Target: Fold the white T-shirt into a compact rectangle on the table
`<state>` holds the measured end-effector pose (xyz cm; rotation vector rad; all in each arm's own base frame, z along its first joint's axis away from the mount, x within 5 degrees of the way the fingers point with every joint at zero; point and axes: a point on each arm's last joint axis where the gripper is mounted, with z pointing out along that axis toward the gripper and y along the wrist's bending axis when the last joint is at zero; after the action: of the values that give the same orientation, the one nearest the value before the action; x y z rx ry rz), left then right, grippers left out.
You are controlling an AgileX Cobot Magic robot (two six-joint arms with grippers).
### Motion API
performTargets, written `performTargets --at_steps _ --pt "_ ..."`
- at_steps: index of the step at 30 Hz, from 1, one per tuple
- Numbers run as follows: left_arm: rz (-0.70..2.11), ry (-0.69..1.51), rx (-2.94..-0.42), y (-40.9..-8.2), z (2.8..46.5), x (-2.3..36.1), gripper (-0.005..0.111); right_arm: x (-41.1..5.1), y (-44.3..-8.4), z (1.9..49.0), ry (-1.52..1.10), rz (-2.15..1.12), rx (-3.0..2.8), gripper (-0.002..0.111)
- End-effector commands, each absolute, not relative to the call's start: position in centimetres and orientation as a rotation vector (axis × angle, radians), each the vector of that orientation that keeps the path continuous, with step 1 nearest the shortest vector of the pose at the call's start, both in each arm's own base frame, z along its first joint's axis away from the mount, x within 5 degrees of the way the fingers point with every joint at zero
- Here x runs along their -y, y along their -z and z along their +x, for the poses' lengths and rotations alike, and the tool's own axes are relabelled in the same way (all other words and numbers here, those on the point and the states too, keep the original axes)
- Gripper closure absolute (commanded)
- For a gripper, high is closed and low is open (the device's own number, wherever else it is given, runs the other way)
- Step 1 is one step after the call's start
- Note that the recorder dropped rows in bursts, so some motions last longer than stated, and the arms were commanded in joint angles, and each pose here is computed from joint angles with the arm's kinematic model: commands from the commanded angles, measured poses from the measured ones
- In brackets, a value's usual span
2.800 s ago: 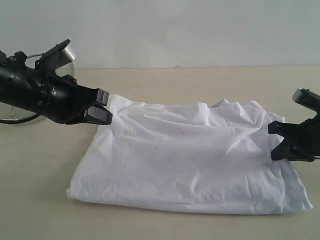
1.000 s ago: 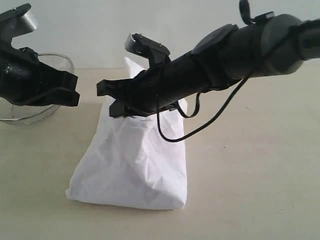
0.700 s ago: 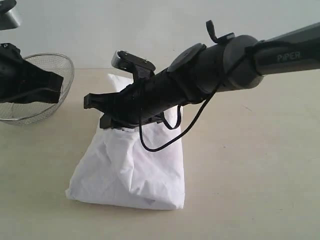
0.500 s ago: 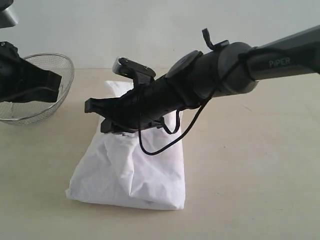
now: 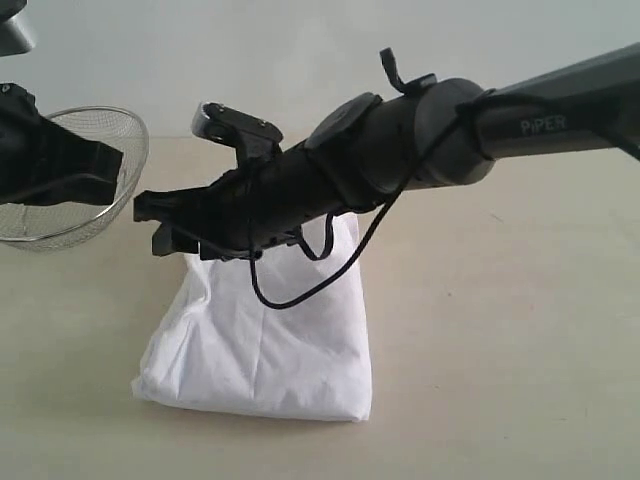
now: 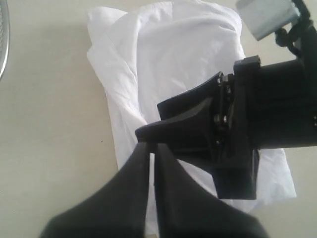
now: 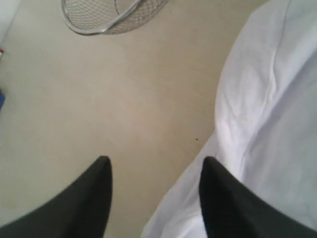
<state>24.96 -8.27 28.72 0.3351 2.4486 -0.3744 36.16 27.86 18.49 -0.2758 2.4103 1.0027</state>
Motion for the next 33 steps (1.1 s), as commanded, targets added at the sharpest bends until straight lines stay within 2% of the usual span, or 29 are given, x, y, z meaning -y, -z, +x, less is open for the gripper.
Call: performTargets --at_steps 1,4,7,12,17,26,33 --pt "0.333 0.378 -2.463 -28.7 24.6 8.2 0.102 -27.1 -21.8 36.3 -0.996 -0.306 -2.322 0.084" --pt "0.324 0.399 -2.472 -28.7 24.6 8.3 0.102 -25.4 -23.7 36.7 -0.945 -0.328 -2.287 0.096" --pt "0.336 0.476 -2.468 -28.8 24.4 8.8 0.102 -22.9 -24.1 37.1 -0.911 -0.267 -2.334 0.109" --pt "0.443 0.727 -2.45 -27.6 24.8 11.9 0.102 -18.9 -22.8 37.3 -0.799 -0.249 -2.446 0.108" --pt "0.55 0.805 -2.547 -23.0 26.1 15.2 0.102 -17.6 -21.2 36.8 -0.775 -0.234 -2.518 0.108" --pt "0.526 0.717 -2.697 -16.2 28.0 16.8 0.102 -17.2 -20.4 36.5 -0.703 -0.318 -2.55 0.108" --pt "0.518 0.575 -2.711 -14.9 28.7 16.1 0.102 -17.2 -20.4 36.4 -0.695 -0.334 -2.556 0.108"
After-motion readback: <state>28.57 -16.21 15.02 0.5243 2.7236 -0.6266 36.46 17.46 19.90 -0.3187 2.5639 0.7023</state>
